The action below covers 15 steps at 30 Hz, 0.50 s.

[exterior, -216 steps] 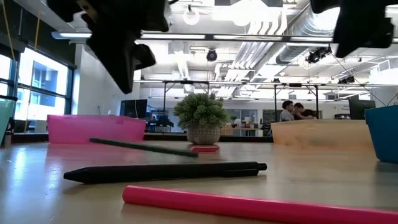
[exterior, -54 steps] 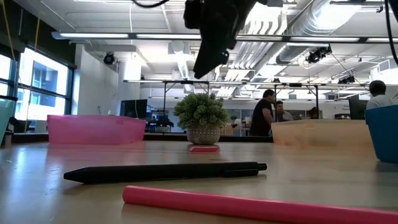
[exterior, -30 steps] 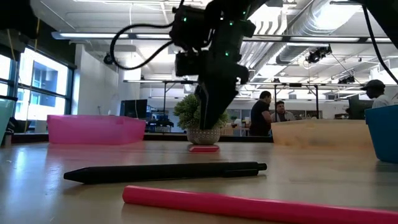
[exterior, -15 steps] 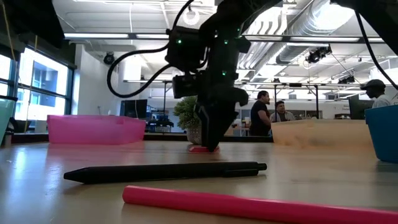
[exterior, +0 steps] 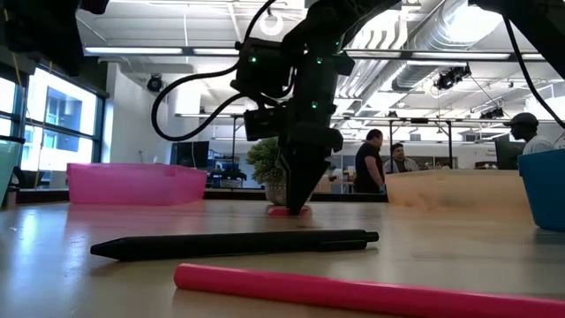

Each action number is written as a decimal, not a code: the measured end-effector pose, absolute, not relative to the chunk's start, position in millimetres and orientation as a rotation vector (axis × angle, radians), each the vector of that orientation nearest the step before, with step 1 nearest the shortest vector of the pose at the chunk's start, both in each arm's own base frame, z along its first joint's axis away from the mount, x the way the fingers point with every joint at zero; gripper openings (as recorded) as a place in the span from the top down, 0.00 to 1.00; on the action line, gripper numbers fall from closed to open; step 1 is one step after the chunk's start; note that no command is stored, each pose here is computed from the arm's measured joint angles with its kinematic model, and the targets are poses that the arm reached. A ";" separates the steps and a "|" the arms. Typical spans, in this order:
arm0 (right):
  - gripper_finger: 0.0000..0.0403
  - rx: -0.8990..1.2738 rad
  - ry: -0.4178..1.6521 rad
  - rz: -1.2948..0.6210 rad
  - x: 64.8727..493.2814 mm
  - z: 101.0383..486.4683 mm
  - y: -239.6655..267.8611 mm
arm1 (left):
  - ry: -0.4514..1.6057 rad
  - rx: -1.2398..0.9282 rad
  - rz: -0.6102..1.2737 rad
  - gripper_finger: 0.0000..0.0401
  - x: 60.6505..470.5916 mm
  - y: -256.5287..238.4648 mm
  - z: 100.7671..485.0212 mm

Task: Sort crayons/erasers/pens/pencils in bins
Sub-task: Put the pink eraser into the red bin

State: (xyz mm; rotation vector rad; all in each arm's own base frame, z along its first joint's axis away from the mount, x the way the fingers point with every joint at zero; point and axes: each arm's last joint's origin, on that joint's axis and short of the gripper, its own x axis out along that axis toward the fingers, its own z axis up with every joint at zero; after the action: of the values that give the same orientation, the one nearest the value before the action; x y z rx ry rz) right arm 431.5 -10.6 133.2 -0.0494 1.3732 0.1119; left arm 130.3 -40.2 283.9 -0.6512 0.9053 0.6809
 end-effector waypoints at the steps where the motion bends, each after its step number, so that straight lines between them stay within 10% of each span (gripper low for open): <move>1: 0.77 -0.050 1.373 0.112 431.6 133.0 -10.5 | 0.913 -0.661 0.680 0.68 130.5 -39.7 283.8; 15: 0.91 -0.049 1.375 0.116 431.2 132.7 -10.4 | 0.981 -0.680 0.641 0.68 131.6 -36.4 283.0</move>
State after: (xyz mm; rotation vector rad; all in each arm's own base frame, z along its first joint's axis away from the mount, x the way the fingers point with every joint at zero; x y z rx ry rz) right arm 431.2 -10.4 132.7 -0.0490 1.3750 0.1157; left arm 131.6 -36.4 283.0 -0.6797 0.9805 0.6408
